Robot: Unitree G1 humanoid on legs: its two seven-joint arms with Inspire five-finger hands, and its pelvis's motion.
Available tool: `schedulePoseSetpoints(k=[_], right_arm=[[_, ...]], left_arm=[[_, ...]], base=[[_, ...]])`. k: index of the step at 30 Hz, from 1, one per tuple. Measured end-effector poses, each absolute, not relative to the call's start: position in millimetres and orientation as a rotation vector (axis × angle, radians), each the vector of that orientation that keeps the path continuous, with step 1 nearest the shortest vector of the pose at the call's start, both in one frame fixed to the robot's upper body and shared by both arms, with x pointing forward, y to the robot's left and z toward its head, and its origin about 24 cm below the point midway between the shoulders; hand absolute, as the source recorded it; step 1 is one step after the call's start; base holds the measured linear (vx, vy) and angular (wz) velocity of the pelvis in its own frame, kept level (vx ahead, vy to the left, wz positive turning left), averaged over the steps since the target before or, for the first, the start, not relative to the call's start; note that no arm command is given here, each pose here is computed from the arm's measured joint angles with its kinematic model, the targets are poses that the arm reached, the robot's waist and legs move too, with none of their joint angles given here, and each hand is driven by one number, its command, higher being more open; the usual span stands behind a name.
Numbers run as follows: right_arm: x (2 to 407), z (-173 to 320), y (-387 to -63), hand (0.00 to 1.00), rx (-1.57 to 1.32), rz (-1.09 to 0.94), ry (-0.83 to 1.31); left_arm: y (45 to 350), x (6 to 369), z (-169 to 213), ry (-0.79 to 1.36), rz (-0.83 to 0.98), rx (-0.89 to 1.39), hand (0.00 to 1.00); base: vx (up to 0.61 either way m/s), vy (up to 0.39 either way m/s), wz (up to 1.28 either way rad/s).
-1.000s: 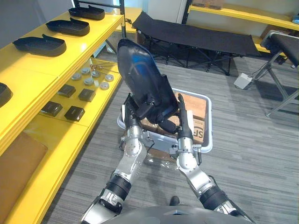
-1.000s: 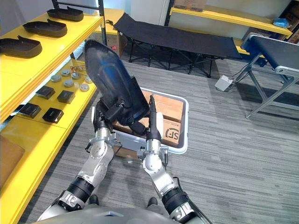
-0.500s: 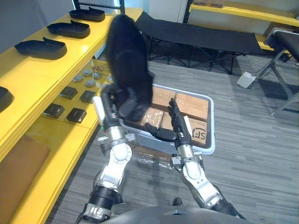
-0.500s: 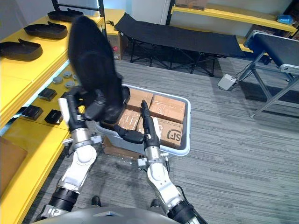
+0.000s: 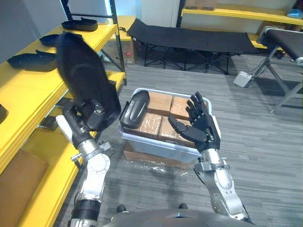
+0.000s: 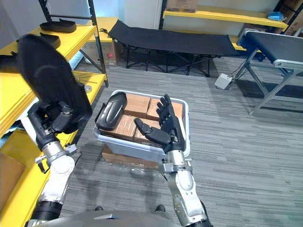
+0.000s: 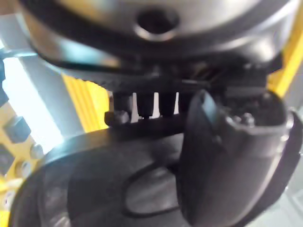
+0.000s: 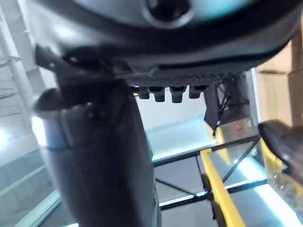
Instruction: Walk over and take three plastic housings, then place them on the shelf
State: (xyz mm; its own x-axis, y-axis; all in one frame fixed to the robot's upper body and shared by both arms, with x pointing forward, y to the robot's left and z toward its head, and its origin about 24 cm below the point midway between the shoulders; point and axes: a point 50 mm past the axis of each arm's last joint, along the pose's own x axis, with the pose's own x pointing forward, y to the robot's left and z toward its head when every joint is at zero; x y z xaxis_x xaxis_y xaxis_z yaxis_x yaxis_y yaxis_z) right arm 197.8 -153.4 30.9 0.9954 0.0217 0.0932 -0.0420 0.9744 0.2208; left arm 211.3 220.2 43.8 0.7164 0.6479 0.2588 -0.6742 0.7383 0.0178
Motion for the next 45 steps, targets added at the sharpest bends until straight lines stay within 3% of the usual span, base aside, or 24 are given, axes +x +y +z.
schedulePoseSetpoints(k=[5, 11, 23, 28, 32, 36, 45], right_arm=[[194.3, 11.1, -175.0, 1.00, 0.155, -0.058, 0.045], [204.9, 16.9, -175.5, 1.00, 0.153, -0.031, 0.032], [225.8, 11.8, -137.9, 1.00, 0.141, 0.143, 0.070], [231.7, 8.3, -122.5, 1.00, 0.062, 0.204, 0.091], [234.2, 10.8, -146.0, 1.00, -0.019, 0.139, 0.095], [234.0, 11.7, -142.1, 1.00, 0.000, 0.187, 0.088], [214.7, 10.9, -157.1, 1.00, 0.044, 0.160, 0.074]], left_arm=[[216.8, 195.6, 61.4, -0.313, 0.597, -0.033, 0.00], [224.2, 188.3, 80.8, -0.390, 0.453, -0.074, 0.00], [265.4, 131.9, 78.5, -0.347, 0.600, -0.051, 0.00], [258.4, 122.3, 77.2, -0.340, 0.547, -0.097, 0.00], [231.2, 146.5, 82.9, -0.386, 0.302, -0.162, 0.00], [228.4, 147.8, 82.6, -0.382, 0.296, -0.166, 0.00], [197.8, 169.8, 92.8, -0.425, 0.031, -0.175, 0.00]], base=[[0.00, -0.001, 0.08], [-0.02, -0.007, 0.33], [0.02, -0.021, 0.52], [-0.02, -0.015, 0.89], [-0.07, 0.064, 1.30], [-0.06, 0.100, -0.19], [-0.08, -0.013, 0.43]])
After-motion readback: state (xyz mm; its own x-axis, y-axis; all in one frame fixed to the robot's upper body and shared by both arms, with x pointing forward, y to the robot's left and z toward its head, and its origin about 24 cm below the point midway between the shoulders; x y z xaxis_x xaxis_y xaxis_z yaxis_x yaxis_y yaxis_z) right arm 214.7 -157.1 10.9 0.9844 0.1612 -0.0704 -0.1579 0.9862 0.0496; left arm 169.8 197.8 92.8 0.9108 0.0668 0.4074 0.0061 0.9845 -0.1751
